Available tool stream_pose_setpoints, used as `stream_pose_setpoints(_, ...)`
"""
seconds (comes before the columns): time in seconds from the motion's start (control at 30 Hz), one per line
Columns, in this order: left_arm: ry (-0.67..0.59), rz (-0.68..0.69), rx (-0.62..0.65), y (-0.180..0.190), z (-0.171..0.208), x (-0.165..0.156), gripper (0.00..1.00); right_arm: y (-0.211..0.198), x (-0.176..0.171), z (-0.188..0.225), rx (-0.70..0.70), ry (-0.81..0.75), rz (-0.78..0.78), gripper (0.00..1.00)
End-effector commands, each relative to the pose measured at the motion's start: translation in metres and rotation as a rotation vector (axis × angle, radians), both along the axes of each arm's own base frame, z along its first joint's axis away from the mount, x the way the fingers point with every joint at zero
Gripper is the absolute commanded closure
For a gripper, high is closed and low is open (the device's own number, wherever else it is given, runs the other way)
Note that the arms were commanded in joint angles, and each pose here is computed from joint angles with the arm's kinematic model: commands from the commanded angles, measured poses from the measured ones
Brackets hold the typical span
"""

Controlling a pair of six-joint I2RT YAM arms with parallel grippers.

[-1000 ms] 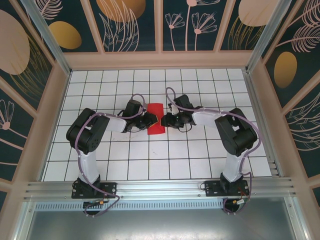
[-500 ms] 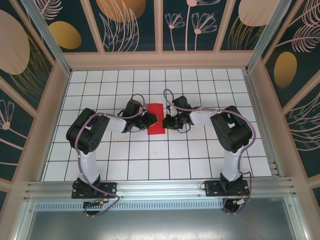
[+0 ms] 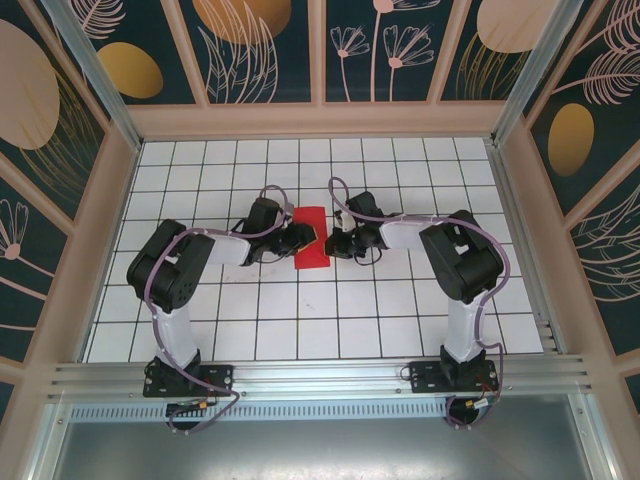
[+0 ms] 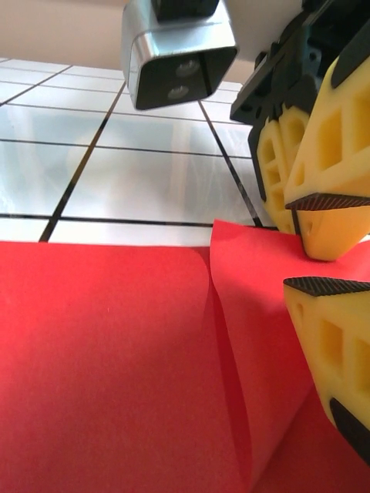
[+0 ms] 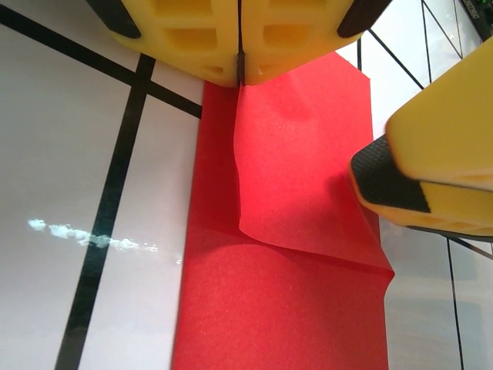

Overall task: Fold a paper plane with a square sheet of paper (pick it up from the middle)
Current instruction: Fold the triangle a second time at the center of the table.

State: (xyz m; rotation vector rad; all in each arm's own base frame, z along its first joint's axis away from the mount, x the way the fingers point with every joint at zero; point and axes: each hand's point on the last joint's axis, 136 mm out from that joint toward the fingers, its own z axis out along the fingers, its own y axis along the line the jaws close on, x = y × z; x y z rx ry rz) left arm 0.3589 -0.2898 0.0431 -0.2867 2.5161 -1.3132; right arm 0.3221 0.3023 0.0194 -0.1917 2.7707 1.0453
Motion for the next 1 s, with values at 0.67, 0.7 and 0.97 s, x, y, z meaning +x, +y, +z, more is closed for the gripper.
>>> stream_pose_setpoints(0.67,0.031,-0.004,0.085,-0.001,-0.026,-0.006,0.74,-0.015,0.009,-0.013,-0.01,0.056,-0.07,0.91)
stream_pose_setpoints(0.7,0.032,-0.002,0.087,-0.001,-0.027,-0.005,0.74,-0.015,0.009,-0.014,-0.011,0.057,-0.07,0.91)
stream_pose_setpoints(0.97,0.071,0.019,0.136,0.006,-0.039,-0.006,0.76,-0.014,0.012,-0.008,-0.01,0.048,-0.075,0.87)
